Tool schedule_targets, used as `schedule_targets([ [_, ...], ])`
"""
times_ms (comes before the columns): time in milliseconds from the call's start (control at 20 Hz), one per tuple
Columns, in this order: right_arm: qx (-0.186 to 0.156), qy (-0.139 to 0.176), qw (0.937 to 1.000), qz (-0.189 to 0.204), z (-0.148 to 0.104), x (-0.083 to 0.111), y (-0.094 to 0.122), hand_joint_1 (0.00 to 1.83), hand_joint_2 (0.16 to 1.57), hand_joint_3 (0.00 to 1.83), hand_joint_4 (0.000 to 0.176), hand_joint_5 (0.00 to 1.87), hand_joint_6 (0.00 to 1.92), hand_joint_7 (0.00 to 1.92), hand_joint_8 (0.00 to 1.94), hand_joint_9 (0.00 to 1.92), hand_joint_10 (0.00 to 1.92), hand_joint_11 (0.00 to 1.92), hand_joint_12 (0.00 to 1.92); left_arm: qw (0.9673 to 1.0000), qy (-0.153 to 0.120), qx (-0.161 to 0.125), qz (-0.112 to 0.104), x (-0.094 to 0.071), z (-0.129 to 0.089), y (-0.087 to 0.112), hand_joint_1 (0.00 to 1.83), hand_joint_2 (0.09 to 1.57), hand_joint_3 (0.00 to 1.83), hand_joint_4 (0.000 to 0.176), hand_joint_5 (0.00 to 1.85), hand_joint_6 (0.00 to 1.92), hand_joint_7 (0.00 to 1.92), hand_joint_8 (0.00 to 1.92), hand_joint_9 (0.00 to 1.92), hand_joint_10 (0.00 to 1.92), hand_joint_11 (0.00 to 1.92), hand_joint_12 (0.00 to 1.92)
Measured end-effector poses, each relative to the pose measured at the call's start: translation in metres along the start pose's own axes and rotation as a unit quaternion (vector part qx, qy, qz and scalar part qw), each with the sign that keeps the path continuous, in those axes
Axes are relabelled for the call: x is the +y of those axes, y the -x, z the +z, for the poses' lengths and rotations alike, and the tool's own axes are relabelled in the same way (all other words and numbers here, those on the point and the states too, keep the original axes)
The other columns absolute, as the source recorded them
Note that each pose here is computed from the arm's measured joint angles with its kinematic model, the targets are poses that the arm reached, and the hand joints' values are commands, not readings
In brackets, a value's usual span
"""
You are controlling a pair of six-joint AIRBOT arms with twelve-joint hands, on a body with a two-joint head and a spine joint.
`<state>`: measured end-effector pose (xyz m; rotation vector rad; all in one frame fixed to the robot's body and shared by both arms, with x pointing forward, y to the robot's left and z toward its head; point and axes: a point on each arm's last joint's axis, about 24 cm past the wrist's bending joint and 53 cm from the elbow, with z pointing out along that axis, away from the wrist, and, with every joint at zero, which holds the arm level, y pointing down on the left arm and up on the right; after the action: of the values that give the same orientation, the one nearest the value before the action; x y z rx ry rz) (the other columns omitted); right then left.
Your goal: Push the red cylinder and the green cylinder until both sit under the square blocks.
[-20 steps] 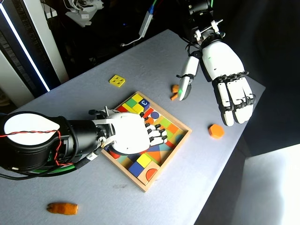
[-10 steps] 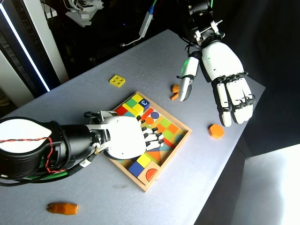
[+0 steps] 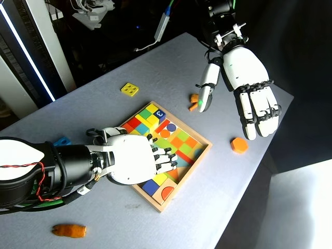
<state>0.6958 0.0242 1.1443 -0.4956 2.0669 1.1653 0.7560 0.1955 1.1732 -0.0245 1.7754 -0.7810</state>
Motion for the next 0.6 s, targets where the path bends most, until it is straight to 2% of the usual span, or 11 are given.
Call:
schedule_targets([
  [200,0.004,-0.003,1.0000,0.000,-0.004,-0.002,-0.003,0.35,1.11,0.00,0.176,0.69,0.00,0.19,0.00,0.01,0.00,0.00,0.31,1.0000,0.000,-0.001,0.000,0.000,0.000,0.001,0.00,1.16,0.00,0.080,0.11,0.00,0.06,0.00,0.12,0.01,0.00,0.51],
  [250,0.003,-0.005,1.0000,0.007,-0.006,-0.004,-0.003,0.36,1.11,0.00,0.176,0.70,0.00,0.19,0.00,0.01,0.00,0.00,0.29,1.0000,0.001,-0.001,0.000,0.001,0.000,0.001,0.00,1.15,0.00,0.095,0.10,0.00,0.06,0.00,0.11,0.00,0.00,0.49],
  [350,0.004,-0.008,0.9999,0.008,-0.009,-0.006,-0.004,0.36,1.11,0.00,0.176,0.70,0.00,0.19,0.00,0.01,0.00,0.00,0.27,1.0000,0.001,-0.001,-0.001,0.001,-0.001,0.001,0.00,1.16,0.00,0.090,0.11,0.00,0.08,0.00,0.11,0.00,0.00,0.49],
  [450,0.004,-0.009,0.9999,0.008,-0.011,-0.008,-0.003,0.35,1.12,0.00,0.176,0.70,0.00,0.18,0.00,0.00,0.00,0.00,0.21,1.0000,0.001,0.001,0.000,0.002,-0.001,-0.001,0.00,1.16,0.00,0.095,0.12,0.00,0.08,0.00,0.13,0.00,0.00,0.55],
  [550,0.004,-0.011,0.9999,0.008,-0.013,-0.010,-0.003,0.37,1.12,0.00,0.176,0.71,0.00,0.19,0.00,0.01,0.00,0.00,0.28,1.0000,0.004,0.003,0.000,0.003,-0.001,-0.002,0.01,1.13,0.00,0.095,0.11,0.00,0.08,0.00,0.12,0.00,0.00,0.55],
  [600,0.003,-0.012,0.9999,0.008,-0.014,-0.010,-0.003,0.36,1.12,0.00,0.176,0.71,0.00,0.18,0.00,0.00,0.00,0.00,0.27,1.0000,0.004,0.003,-0.001,0.004,-0.002,-0.003,0.00,1.13,0.00,0.112,0.11,0.00,0.08,0.00,0.13,0.00,0.00,0.59],
])
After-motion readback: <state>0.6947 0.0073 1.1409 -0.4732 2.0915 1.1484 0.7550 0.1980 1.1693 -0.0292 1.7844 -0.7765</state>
